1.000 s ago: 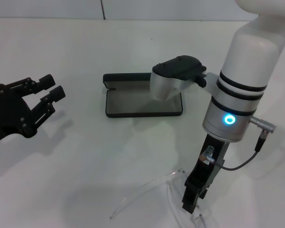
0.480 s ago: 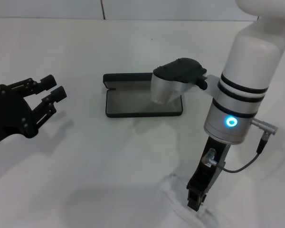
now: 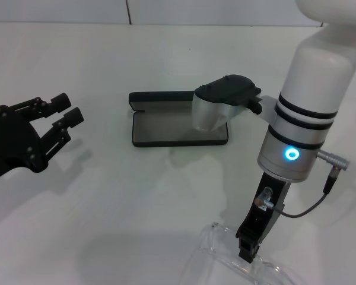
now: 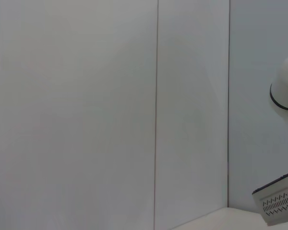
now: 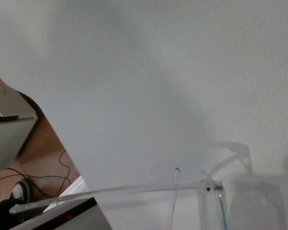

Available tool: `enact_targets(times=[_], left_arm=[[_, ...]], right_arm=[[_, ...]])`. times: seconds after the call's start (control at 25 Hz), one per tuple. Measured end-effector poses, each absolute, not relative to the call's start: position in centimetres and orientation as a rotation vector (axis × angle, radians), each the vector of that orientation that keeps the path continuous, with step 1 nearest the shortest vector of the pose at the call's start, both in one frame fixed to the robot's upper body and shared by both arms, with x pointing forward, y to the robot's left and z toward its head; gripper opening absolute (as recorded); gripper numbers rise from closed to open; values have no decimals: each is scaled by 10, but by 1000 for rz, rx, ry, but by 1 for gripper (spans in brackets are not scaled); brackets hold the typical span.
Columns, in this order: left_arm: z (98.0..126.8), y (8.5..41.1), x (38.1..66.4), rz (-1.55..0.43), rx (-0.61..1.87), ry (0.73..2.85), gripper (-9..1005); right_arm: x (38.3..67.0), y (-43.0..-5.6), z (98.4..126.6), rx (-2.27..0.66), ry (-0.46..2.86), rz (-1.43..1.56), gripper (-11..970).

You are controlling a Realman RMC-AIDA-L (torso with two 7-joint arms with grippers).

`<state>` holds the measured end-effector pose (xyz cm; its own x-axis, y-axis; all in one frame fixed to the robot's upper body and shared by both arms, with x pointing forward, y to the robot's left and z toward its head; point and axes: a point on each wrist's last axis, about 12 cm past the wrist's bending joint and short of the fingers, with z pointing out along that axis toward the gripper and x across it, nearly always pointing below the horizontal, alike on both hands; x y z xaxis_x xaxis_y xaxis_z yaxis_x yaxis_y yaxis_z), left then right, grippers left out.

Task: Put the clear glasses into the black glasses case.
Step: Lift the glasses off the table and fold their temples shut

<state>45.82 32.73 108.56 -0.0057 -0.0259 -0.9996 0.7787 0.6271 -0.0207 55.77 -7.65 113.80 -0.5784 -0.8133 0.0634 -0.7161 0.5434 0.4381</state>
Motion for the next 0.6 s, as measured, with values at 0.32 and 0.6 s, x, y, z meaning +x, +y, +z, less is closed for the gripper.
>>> enact_targets(times=[0.32,0.6], left_arm=[[1086,328,457,-716,670,1449,287],[1088,331,459,-702,654,1440,287]], right_arm=[[563,-81,1143,1252,-2537,-634,43],[568,-101,1144,1181,-2560,-774,43]])
